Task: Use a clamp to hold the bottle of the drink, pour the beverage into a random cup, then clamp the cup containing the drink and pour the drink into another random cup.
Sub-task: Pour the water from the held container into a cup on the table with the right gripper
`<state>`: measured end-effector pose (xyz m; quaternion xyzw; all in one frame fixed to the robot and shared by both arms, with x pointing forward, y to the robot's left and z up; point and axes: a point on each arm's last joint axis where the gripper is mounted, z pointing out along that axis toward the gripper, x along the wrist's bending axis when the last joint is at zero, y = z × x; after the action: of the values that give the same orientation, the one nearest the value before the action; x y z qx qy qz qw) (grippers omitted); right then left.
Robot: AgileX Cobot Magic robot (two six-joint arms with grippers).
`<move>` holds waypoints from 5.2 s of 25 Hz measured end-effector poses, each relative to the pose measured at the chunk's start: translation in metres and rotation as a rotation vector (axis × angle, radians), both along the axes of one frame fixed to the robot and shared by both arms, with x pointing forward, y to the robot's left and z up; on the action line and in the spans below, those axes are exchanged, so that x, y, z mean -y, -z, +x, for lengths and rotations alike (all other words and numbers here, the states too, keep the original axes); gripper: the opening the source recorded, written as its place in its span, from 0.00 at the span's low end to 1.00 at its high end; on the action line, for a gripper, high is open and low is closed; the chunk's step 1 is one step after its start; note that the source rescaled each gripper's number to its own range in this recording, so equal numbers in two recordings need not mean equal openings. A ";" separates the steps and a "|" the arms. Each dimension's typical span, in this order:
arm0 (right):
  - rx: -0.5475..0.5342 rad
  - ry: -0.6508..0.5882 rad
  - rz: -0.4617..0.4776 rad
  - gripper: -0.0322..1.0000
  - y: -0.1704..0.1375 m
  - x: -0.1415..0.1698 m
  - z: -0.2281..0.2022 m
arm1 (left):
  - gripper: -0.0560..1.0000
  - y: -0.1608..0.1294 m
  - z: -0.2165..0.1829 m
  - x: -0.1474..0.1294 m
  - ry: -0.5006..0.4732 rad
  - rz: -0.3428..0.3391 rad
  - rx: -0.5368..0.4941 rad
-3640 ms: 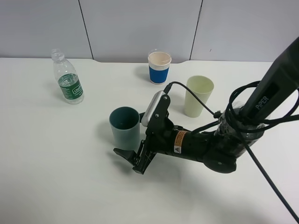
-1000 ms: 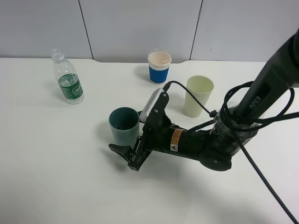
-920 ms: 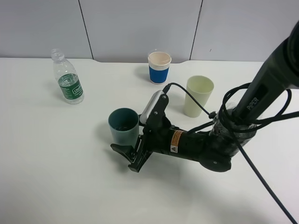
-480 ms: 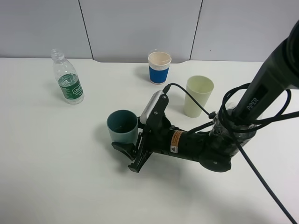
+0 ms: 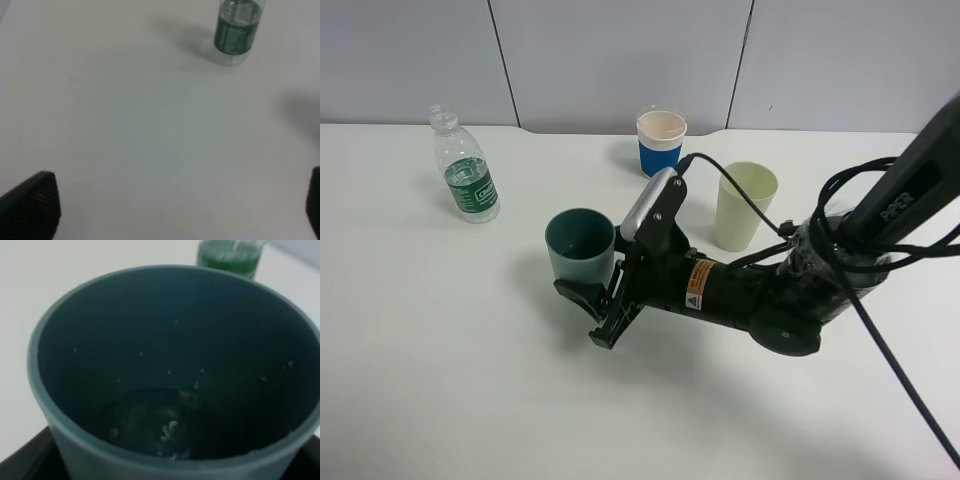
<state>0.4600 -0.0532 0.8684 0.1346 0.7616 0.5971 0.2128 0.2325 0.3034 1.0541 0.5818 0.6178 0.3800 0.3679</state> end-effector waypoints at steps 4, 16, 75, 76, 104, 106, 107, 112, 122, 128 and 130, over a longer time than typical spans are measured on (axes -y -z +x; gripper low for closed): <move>0.022 0.034 0.009 0.04 -0.020 0.001 0.003 | 1.00 0.000 0.000 0.000 0.000 0.000 0.000; 0.002 0.216 0.011 0.04 -0.071 0.018 0.012 | 1.00 0.000 0.000 0.000 0.000 0.000 0.000; 0.060 0.604 -0.267 0.04 -0.123 0.196 0.069 | 1.00 0.000 0.000 0.000 0.000 0.000 0.000; 0.065 0.603 -0.275 0.04 -0.123 0.197 0.069 | 1.00 0.000 0.000 0.000 0.000 0.000 0.000; 0.184 0.450 -0.566 0.04 -0.135 0.196 0.081 | 1.00 0.000 0.000 0.000 0.000 0.000 0.000; 0.197 0.431 -0.587 0.04 -0.134 0.196 0.080 | 1.00 0.000 0.000 0.000 0.000 0.000 0.000; 0.201 0.424 -0.594 0.04 -0.134 0.196 0.080 | 1.00 0.000 0.000 0.000 0.000 0.000 0.000; 0.232 0.389 -0.637 0.04 -0.133 0.195 0.079 | 1.00 0.000 0.000 0.000 0.000 0.000 0.000; 0.267 0.336 -0.768 0.04 -0.128 0.186 0.076 | 1.00 0.000 0.000 0.000 0.000 0.000 0.000; 0.263 0.325 -0.812 0.04 -0.129 0.177 0.076 | 1.00 0.000 0.000 0.000 0.000 0.000 0.000; 0.265 0.329 -0.826 0.04 -0.131 0.175 0.077 | 1.00 0.000 0.000 0.000 0.000 0.000 0.000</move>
<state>0.5374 -0.2283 0.9996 0.0799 0.8704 0.2141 0.4360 0.2325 0.3034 1.0541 0.5818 0.6179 0.3801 0.3677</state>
